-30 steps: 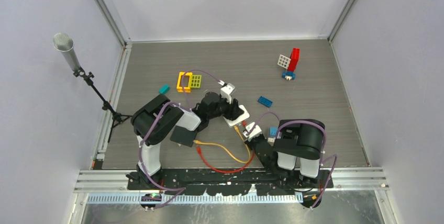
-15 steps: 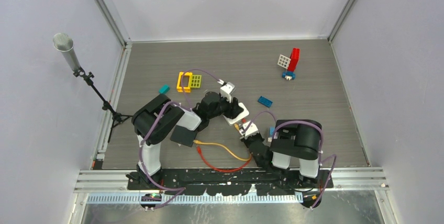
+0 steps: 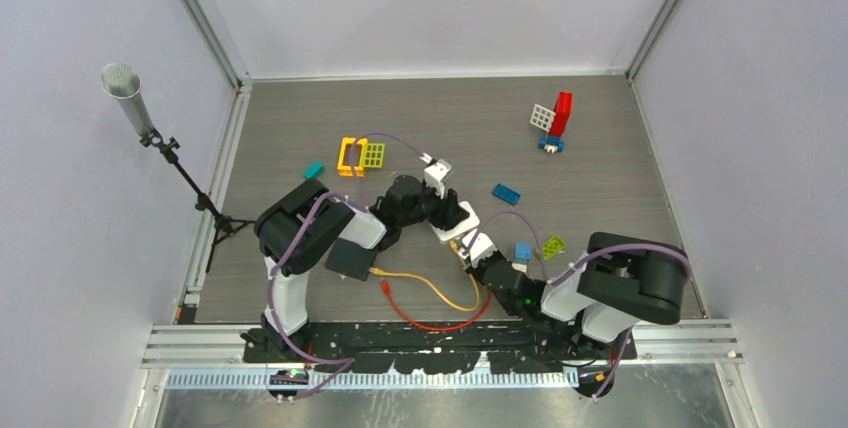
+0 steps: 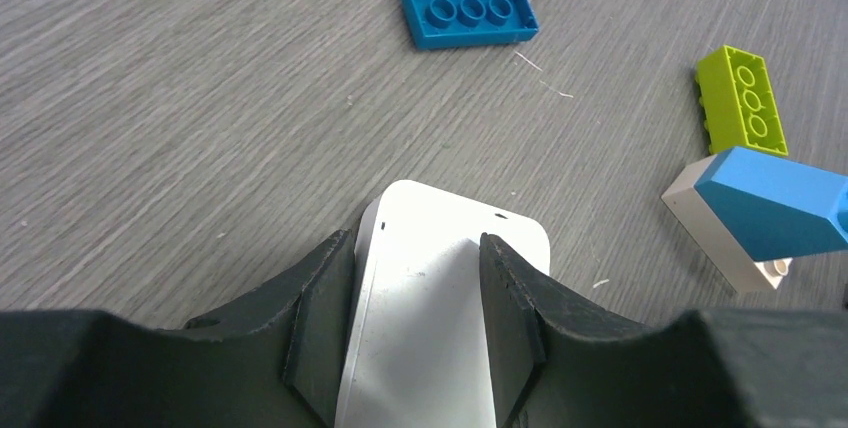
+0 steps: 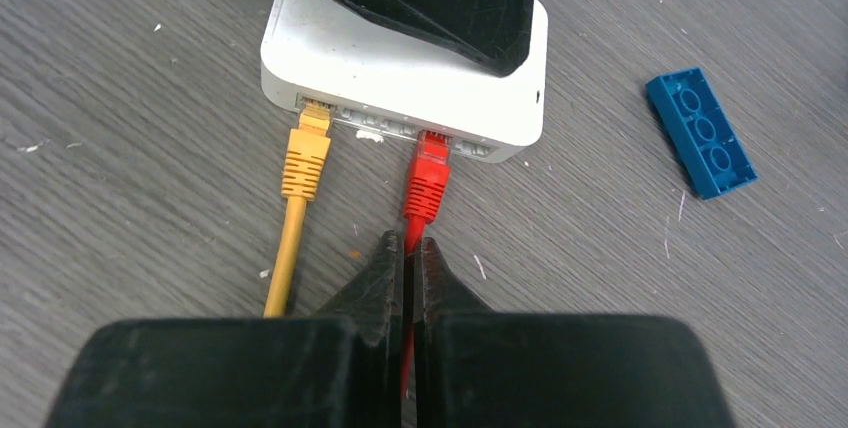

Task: Insert the plug into the switch port
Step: Insert the connector into the switch port.

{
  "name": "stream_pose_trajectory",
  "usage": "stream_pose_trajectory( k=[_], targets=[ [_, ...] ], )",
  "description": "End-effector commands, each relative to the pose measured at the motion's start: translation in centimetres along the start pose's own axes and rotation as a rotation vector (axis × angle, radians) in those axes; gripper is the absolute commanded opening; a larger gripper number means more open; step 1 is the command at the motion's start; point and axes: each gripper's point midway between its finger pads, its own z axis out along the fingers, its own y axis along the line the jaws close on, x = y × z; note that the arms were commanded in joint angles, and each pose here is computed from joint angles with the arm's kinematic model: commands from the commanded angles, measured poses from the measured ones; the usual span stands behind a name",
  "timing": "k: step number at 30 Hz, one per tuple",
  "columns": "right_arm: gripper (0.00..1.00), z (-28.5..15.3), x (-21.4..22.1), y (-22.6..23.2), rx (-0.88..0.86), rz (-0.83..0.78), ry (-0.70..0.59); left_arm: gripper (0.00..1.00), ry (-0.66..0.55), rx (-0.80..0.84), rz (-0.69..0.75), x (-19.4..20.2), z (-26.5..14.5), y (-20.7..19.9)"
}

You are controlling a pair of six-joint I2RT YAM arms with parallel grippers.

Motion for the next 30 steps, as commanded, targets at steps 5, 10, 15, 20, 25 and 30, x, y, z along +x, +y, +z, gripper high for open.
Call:
stream_pose_trajectory(
  k=[5, 10, 15, 20, 25, 30],
  targets=[
    [0.00, 0.9, -10.3, 1.1, -0.110, 0.208, -0.295, 0.42, 0.665, 0.356, -0.236, 17.4, -7.3, -10.8],
    [0.01, 2.0, -8.5, -1.7, 0.059, 0.227, -0.247, 0.42, 0.667, 0.360, -0.238, 17.4, -7.4, -10.9],
    [0.00, 2.6, -5.8, -2.8, 0.129, 0.240, -0.203, 0.42, 0.668, 0.366, -0.238, 17.4, -7.4, -11.0],
    [0.00, 3.3, -5.1, -0.4, 0.017, 0.248, -0.199, 0.42, 0.672, 0.375, -0.242, 17.5, -7.3, -11.1],
    [0.00, 4.1, -8.3, 3.4, -0.140, 0.291, -0.264, 0.42, 0.674, 0.377, -0.244, 17.5, -7.3, -11.1],
    [0.01, 3.9, -9.5, 5.4, -0.187, 0.290, -0.284, 0.42, 0.678, 0.377, -0.243, 17.5, -7.2, -11.1]
  ],
)
